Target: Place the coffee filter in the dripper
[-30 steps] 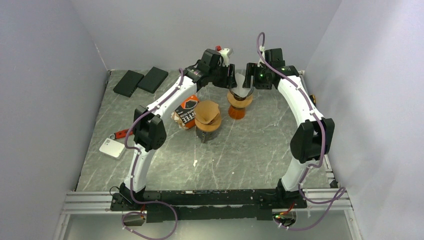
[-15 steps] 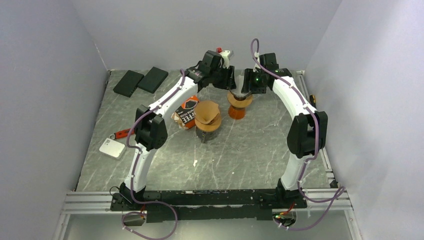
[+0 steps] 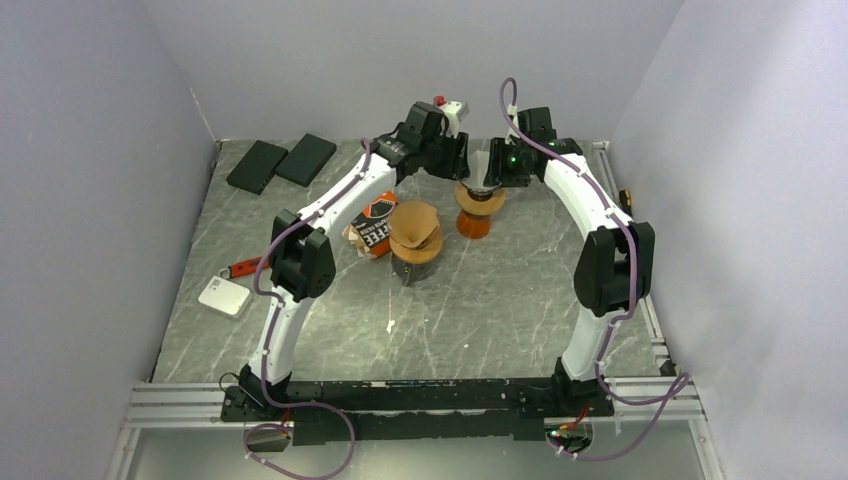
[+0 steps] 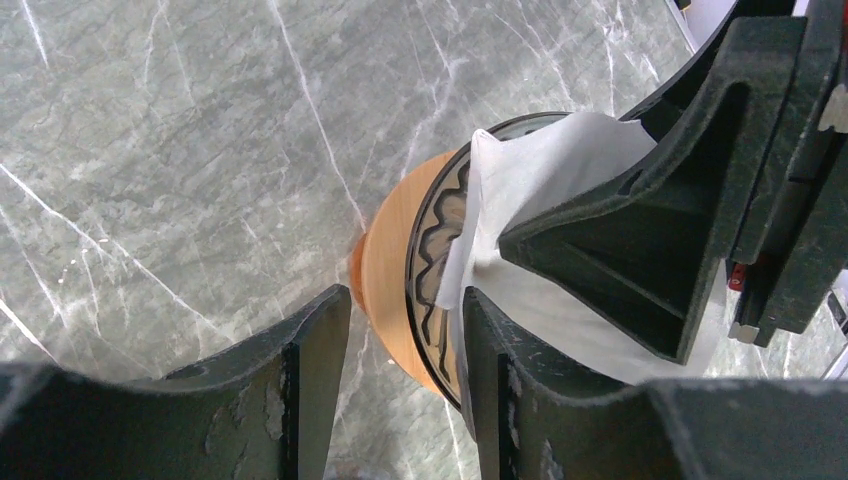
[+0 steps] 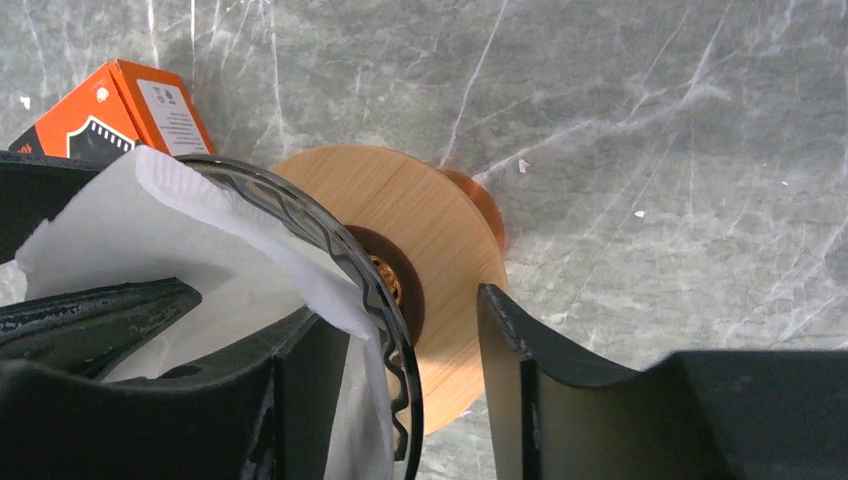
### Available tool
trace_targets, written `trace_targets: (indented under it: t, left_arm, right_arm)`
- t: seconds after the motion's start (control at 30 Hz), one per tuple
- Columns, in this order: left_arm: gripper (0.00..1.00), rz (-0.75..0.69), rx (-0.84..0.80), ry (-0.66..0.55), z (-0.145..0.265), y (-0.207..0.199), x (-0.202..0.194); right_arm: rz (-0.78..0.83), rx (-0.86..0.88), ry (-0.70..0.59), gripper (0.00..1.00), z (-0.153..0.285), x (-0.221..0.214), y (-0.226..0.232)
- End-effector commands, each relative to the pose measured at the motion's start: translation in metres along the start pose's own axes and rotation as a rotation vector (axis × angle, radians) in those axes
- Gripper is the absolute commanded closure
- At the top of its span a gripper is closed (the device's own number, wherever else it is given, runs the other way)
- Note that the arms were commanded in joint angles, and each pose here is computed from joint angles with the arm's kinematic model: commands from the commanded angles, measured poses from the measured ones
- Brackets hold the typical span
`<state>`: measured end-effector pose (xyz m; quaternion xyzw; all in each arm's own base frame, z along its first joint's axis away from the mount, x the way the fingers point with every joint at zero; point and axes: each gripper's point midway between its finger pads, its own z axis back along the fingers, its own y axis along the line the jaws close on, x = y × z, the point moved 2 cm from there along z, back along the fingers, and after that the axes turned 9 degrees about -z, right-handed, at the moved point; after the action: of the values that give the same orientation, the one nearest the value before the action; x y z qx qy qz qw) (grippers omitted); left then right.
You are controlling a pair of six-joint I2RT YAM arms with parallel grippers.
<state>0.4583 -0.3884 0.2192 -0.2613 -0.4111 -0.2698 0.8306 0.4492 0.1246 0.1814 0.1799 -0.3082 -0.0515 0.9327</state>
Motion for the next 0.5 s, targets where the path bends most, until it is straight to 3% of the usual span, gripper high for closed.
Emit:
trace_targets:
  t: [0.0,0.23,0.47]
  left_arm:
    - [0.49,-0.035,0.003,-0.043,0.007,-0.003,0.015]
    - [0.48,-0.023,-0.029,-0.057,0.009,-0.009,0.019]
    - [0.48,-0.023,-0.031,-0.055,0.008,-0.009,0.017]
  right_arm:
    - [0.018,0.024,-0.045,0.42,0.014,0.011,0.007]
    - [0.052,-0.008,-0.040,0.23,0.006,0.007,0.009]
    - [0.064,-0.075,-0.012,0.21,-0.005,-0.004,-0.001]
